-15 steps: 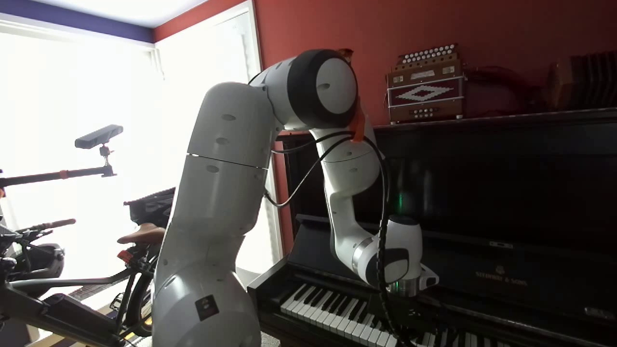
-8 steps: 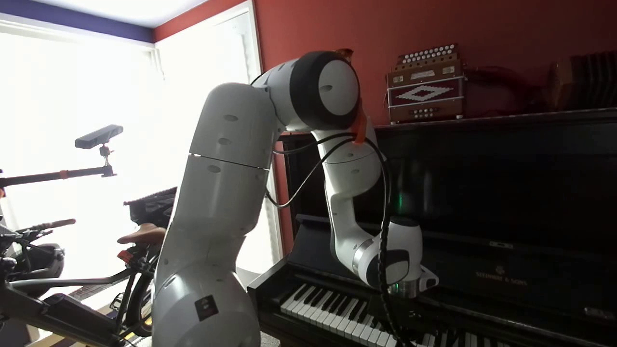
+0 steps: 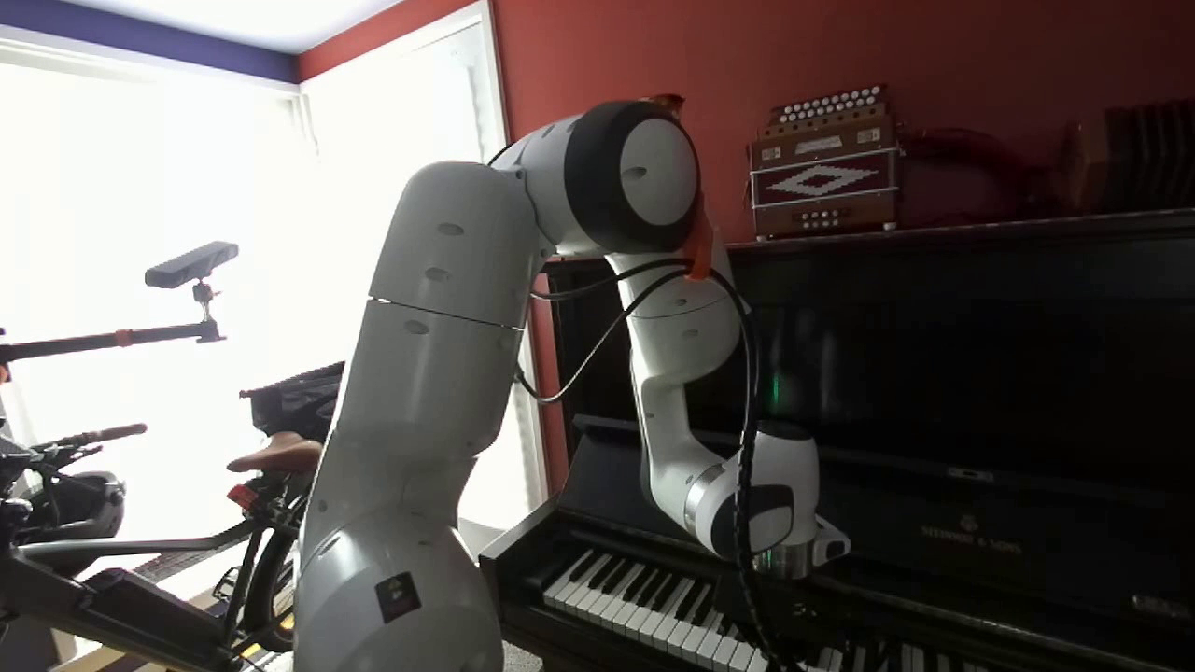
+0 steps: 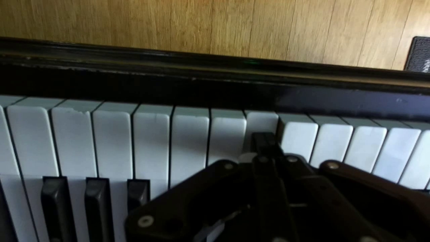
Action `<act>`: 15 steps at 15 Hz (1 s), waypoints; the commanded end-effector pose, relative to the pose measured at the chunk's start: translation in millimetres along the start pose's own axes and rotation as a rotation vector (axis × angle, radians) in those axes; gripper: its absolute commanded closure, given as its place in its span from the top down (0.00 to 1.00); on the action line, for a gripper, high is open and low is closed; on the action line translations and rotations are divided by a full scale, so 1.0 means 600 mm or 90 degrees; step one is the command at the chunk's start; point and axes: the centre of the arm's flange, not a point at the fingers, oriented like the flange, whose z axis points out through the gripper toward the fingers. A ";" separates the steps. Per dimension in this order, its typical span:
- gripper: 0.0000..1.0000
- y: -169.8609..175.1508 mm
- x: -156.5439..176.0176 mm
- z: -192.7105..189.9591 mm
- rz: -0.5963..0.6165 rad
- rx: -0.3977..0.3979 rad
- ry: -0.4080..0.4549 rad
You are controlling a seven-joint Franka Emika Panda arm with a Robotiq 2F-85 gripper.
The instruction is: Press a key on the piano
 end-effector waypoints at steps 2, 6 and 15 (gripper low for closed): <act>0.00 0.013 -0.002 0.005 0.006 0.002 0.003; 0.00 0.016 -0.003 -0.006 0.012 0.000 0.008; 0.00 0.011 -0.003 -0.031 0.010 0.008 0.018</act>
